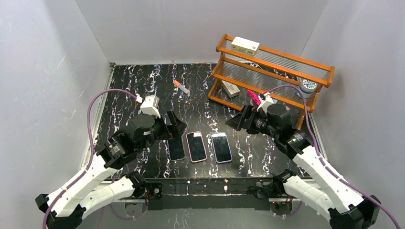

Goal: Put the phone into the phone case

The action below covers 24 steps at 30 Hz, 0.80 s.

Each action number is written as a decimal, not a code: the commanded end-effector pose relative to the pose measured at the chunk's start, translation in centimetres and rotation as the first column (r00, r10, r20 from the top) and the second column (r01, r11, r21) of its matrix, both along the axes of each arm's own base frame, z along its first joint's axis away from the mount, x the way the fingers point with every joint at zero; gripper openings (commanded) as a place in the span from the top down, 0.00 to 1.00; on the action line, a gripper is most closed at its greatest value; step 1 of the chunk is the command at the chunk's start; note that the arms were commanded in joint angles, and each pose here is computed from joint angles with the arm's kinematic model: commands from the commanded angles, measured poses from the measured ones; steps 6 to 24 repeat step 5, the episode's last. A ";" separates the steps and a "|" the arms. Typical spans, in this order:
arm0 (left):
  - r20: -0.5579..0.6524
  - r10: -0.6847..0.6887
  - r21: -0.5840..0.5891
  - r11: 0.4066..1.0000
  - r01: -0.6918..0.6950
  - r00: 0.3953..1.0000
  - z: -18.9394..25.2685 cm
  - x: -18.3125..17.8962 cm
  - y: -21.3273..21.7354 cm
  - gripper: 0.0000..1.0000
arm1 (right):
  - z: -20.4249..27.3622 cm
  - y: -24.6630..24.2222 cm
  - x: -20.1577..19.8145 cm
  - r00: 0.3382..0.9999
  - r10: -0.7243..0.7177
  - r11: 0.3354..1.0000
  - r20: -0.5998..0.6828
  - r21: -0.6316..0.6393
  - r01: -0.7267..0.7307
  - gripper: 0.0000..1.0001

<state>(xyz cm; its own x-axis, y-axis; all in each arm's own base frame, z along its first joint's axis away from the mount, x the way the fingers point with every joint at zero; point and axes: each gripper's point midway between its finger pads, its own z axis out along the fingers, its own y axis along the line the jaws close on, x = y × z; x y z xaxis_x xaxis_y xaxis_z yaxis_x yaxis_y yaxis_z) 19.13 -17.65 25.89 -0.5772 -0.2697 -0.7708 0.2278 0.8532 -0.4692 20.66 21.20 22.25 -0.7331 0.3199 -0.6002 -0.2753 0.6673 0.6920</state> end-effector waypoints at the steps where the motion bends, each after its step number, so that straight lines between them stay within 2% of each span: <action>1: 0.012 -0.009 -0.004 1.000 0.009 1.000 0.0 0.1 -0.2 0.02 | 2.1 0.6 0.6 0.998 0.014 0.999 0.058 0.046 -0.017 0.01; 24: 0.018 0.000 -0.004 1.000 0.000 1.000 0.0 0.1 0.0 0.02 | 2.2 0.7 0.6 0.998 0.015 0.998 0.059 0.055 -0.018 0.01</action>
